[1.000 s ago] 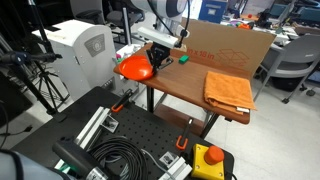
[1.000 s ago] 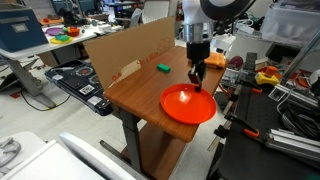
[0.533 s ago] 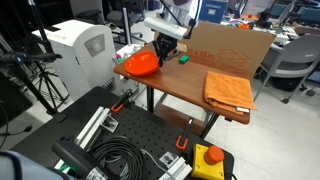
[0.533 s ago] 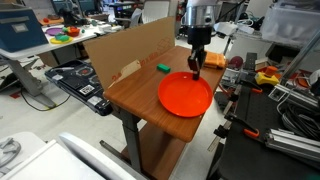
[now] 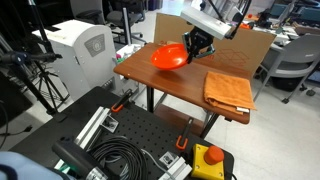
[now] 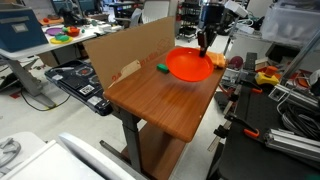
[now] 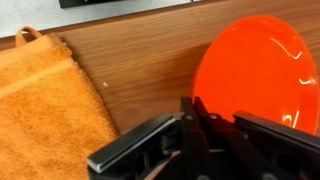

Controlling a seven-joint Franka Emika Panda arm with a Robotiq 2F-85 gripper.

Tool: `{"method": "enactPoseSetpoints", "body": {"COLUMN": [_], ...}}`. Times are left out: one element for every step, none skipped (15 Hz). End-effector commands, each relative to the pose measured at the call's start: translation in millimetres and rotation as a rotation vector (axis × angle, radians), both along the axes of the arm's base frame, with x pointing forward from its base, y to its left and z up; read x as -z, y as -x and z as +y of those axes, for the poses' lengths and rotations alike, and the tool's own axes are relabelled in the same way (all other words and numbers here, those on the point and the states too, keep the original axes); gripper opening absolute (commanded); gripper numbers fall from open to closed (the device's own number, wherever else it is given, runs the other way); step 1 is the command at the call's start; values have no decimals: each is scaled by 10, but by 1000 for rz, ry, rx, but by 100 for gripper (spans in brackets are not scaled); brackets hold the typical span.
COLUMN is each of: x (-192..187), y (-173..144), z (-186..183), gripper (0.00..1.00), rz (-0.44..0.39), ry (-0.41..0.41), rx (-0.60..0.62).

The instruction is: Move the orange plate to the right

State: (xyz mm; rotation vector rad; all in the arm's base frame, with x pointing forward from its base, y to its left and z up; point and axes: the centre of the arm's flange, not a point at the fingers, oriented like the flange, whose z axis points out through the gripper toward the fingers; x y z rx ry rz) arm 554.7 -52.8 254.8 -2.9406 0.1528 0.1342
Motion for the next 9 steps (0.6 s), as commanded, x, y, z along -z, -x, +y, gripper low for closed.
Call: {"method": "enactPoseSetpoints", "body": {"x": [179,243,328,401,490,582,678,763,833], "y": [-113,-138,-173,-187,-203,-211,-212,-209,-212], "z": [-358,-418,-430,-428,-400,-371,-349,-328,-316], "gripper": [1,1,1,1,1,1,1,1,1], "rz": [38,57,77,95,113,133,157,177,193], "ry": [-9,-7,-5,-4,0,5,14,24,32], "rx": [49,66,74,76,74,70,67,65,63]}}
